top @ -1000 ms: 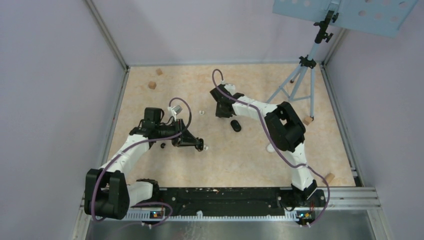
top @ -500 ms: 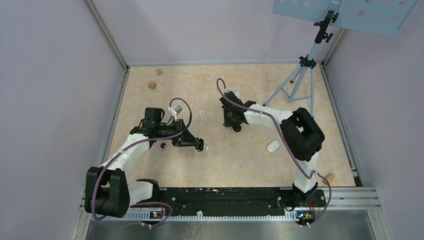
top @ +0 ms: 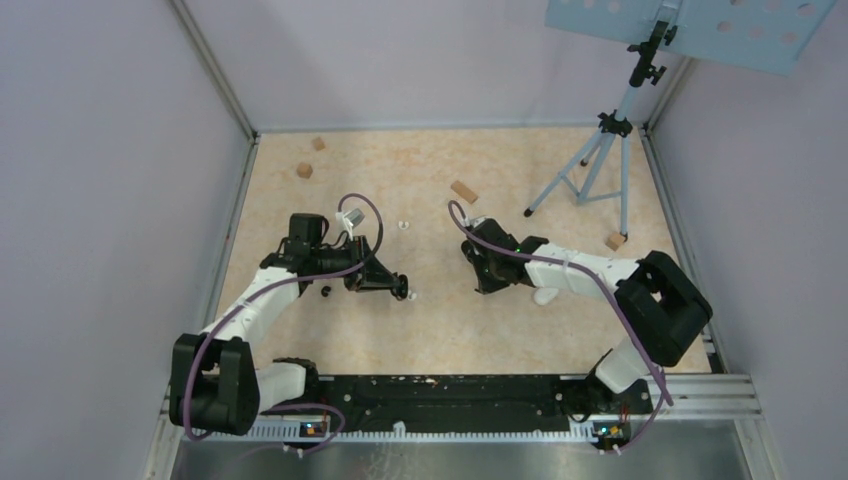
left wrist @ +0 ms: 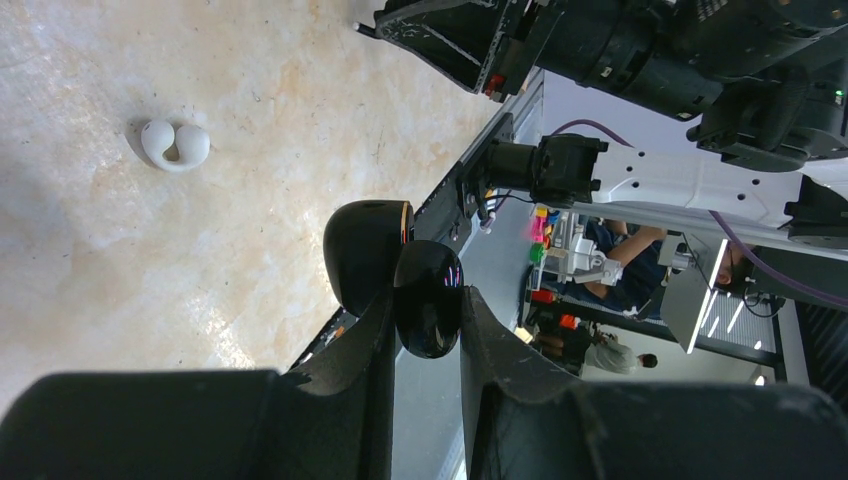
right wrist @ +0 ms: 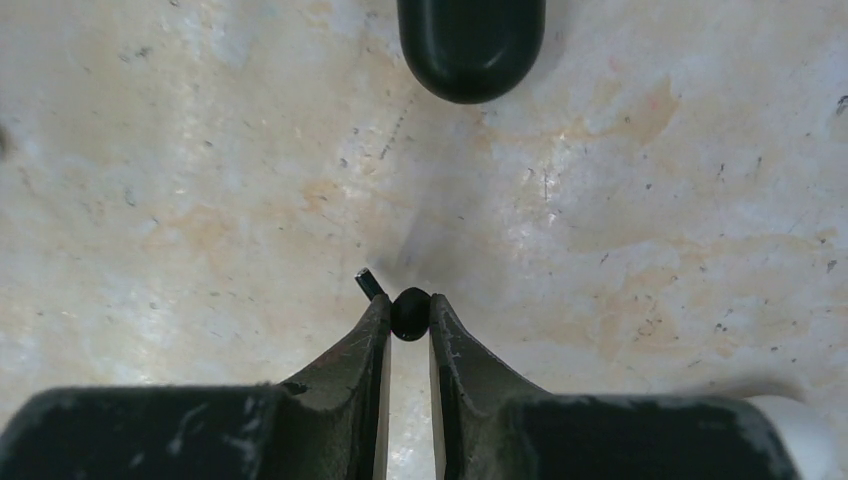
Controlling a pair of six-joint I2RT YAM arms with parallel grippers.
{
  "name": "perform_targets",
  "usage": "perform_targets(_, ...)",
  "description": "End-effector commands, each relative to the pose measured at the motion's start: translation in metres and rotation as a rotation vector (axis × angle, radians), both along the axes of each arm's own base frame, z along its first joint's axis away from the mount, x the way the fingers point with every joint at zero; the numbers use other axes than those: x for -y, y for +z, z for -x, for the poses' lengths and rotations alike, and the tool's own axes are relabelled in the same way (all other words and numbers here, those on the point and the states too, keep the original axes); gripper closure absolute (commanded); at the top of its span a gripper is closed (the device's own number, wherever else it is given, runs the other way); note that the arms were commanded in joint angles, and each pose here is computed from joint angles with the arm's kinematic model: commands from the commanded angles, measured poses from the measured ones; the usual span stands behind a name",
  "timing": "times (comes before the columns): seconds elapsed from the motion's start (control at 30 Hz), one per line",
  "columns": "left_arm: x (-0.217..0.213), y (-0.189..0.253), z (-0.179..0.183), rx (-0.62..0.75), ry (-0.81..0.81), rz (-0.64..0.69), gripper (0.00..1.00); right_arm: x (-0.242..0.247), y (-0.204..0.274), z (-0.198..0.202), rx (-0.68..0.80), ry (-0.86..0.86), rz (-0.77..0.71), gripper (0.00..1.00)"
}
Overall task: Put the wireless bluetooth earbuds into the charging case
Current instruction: Place the right earbud at the center of the board.
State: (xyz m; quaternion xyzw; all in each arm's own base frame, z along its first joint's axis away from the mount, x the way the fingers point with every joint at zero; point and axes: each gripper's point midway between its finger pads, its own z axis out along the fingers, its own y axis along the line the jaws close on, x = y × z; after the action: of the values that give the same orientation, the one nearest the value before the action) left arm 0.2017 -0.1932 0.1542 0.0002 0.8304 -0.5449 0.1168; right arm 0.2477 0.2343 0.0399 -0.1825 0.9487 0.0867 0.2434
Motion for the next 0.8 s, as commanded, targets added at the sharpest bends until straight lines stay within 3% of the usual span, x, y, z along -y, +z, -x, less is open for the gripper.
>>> perform_targets(0.0,0.002,0.008,-0.007,0.049,-0.005,0.013,1.0,0.006,0.007,-0.005,0.063,0.027,0.02,0.92)
perform_targets(0.1,0.002,0.011,-0.007,0.058,-0.007,0.017,1.0,0.009,0.005,-0.006,0.07,0.005,0.03,0.89)
perform_targets(0.23,0.003,0.013,-0.007,0.065,-0.003,0.021,1.0,0.013,0.01,-0.012,0.093,-0.047,0.042,0.68)
perform_targets(0.3,0.003,0.012,-0.007,0.062,-0.002,0.023,1.0,0.013,0.015,-0.011,0.095,-0.075,0.024,0.62)
perform_targets(0.47,0.004,0.007,-0.009,0.051,-0.004,0.028,1.0,0.018,0.033,-0.005,0.089,-0.259,-0.073,0.6)
perform_targets(0.77,0.005,0.011,-0.013,0.065,-0.004,0.027,1.0,0.001,0.027,0.017,-0.07,-0.609,-0.382,0.65)
